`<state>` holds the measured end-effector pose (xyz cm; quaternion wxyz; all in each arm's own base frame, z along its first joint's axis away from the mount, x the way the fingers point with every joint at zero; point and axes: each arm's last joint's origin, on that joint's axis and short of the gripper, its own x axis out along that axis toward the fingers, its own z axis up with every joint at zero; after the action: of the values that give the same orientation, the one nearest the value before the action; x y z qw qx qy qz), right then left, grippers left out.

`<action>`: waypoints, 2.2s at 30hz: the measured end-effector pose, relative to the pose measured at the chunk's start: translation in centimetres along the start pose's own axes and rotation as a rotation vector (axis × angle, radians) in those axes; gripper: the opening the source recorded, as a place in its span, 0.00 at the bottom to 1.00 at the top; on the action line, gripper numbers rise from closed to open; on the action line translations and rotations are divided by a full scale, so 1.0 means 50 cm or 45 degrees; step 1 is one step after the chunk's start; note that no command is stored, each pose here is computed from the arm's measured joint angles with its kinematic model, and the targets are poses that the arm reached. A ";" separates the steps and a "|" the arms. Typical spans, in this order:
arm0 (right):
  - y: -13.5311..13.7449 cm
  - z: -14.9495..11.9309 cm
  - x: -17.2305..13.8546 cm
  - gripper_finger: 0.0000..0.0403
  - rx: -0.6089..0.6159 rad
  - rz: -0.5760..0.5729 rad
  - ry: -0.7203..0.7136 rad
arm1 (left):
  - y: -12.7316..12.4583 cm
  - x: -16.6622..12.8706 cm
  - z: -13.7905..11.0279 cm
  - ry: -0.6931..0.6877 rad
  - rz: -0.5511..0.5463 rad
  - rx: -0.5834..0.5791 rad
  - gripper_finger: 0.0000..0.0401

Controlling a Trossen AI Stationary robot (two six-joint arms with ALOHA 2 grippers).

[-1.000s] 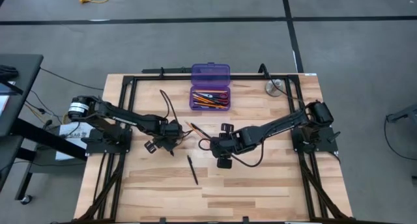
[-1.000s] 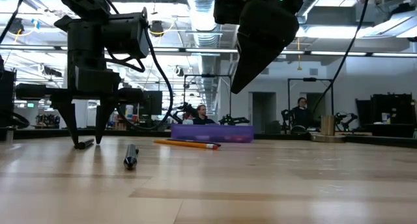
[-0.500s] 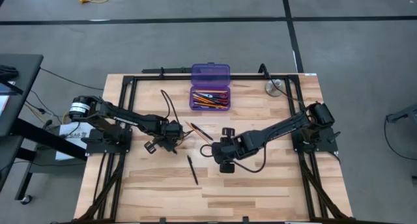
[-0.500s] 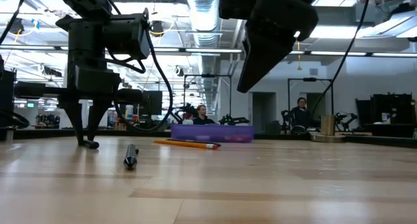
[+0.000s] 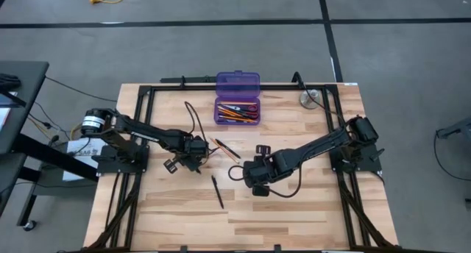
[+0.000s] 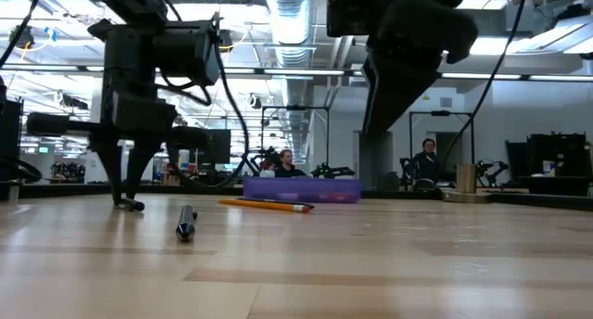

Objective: Pick & place school supplies into a supply box
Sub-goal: Put the black pen into the violet supply box

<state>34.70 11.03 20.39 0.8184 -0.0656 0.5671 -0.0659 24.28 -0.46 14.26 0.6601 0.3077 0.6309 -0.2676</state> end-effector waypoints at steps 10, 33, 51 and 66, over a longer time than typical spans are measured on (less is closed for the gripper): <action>0.020 -0.022 -0.009 0.38 -0.018 -0.094 0.056 | 0.032 -0.080 0.042 -0.072 0.025 0.022 0.02; 0.094 -0.110 0.018 0.38 0.208 -0.326 -0.105 | 0.329 -0.281 -0.141 -0.528 0.623 -0.380 0.03; 0.125 -0.123 0.037 0.38 0.368 -0.303 -0.304 | 0.537 -0.099 -0.132 -0.339 0.320 -0.788 0.05; 0.134 -0.123 0.034 0.38 0.384 -0.280 -0.325 | 0.521 -0.084 -0.127 -0.360 0.140 -0.835 0.22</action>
<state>29.73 17.09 15.45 0.8720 -0.0119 0.4319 -0.2299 39.08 21.49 20.16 0.8179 0.0731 0.5680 -0.0551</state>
